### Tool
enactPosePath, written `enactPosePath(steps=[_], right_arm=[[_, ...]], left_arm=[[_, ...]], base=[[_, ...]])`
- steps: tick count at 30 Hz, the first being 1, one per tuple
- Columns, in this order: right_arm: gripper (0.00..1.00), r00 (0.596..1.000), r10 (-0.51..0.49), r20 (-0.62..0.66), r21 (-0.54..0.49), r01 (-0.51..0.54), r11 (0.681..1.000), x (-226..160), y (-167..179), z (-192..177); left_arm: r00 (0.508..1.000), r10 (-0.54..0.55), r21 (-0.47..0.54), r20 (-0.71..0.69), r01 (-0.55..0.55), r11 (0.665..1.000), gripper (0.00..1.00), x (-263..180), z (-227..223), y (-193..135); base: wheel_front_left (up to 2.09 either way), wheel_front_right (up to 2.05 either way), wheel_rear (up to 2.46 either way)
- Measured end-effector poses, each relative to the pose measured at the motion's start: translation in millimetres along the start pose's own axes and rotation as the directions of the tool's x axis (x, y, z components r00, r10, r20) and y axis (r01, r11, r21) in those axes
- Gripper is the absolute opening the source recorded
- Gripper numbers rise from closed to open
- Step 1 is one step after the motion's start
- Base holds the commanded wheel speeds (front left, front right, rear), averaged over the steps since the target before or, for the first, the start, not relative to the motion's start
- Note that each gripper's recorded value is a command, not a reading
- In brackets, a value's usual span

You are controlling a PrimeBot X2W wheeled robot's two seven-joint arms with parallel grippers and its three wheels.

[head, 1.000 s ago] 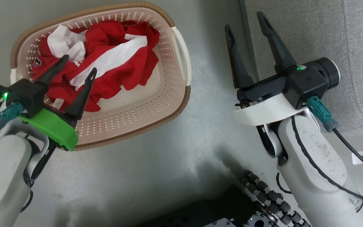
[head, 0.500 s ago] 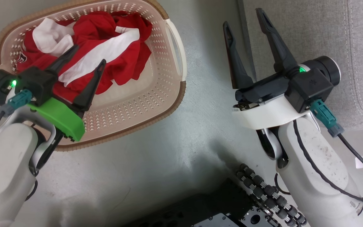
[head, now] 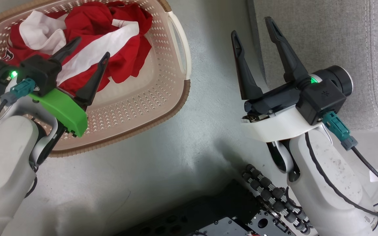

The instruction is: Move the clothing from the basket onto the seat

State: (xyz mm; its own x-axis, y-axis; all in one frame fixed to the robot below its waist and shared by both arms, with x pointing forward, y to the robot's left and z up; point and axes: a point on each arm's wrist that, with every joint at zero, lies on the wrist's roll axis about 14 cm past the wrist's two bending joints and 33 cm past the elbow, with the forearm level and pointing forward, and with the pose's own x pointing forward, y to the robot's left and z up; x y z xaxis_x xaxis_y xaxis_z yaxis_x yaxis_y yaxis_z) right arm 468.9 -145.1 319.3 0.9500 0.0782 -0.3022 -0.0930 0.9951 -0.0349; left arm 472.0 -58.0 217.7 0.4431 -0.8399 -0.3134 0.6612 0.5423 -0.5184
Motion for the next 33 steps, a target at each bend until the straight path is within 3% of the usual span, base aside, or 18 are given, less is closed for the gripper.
enactPosePath(steps=[33], right_arm=[[1.00,0.997,-0.021,-0.075,0.020,0.022,1.000,-18.6,2.8,-23.8]], left_arm=[[0.989,0.008,-0.086,-0.149,-0.021,0.996,1.00,4.2,-29.8,19.1]], base=[[0.00,0.00,0.00]])
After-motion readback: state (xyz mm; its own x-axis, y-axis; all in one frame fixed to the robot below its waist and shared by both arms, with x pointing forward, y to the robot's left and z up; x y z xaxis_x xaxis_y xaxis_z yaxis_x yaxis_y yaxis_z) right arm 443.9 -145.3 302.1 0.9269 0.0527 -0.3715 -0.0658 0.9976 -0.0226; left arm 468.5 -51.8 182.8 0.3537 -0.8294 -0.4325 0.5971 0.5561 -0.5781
